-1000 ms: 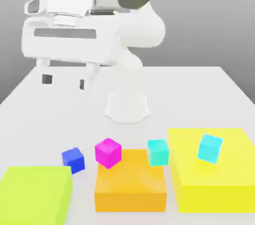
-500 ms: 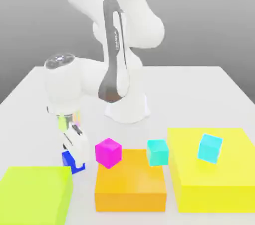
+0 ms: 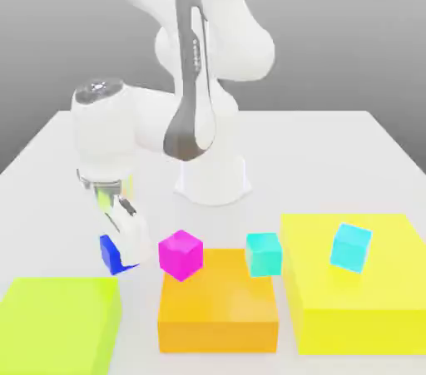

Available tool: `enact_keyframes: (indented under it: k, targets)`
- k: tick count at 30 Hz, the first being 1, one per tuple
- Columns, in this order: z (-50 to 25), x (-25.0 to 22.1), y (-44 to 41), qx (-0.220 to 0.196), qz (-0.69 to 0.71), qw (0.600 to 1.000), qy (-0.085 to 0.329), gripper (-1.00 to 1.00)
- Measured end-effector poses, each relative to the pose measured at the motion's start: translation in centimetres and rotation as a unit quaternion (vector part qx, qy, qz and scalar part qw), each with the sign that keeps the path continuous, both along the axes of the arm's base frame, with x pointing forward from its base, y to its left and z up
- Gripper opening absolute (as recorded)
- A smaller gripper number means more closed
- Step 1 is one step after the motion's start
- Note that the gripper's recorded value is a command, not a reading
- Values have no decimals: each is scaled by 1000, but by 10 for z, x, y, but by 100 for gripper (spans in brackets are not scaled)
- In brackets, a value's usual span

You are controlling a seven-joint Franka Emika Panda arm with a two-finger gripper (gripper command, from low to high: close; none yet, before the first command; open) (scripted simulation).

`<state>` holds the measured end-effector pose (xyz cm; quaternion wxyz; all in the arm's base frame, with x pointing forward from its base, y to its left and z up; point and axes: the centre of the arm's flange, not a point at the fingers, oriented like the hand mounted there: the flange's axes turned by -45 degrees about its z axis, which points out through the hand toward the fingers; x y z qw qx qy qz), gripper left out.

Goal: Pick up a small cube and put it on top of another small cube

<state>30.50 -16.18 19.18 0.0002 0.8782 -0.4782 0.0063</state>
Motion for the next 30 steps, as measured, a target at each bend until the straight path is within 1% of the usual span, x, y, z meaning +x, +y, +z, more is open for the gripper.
enact_keyframes:
  k: [2, 4, 8, 12, 16, 20, 22, 26, 27, 30]
  targets:
    - [18, 17, 1, -12, 7, 1000, -19, -100]
    - [34, 42, 28, -13, 14, 999, -26, -100]
    - [67, 80, 91, -7, 4, 999, -31, -100]
    - [99, 101, 175, 0, 3, 1000, -31, -100]
    - [128, 98, 269, 4, 7, 1000, -24, -100]
    - [148, 70, 357, 3, 11, 1000, -9, -100]
    - [137, 62, 369, 2, 9, 1000, 1, -100]
    - [94, 59, 373, 1, 8, 1000, 4, -100]
    - [86, 58, 374, 2, 9, 1000, 4, 100]
    - [86, 58, 374, 2, 9, 1000, 4, 100]
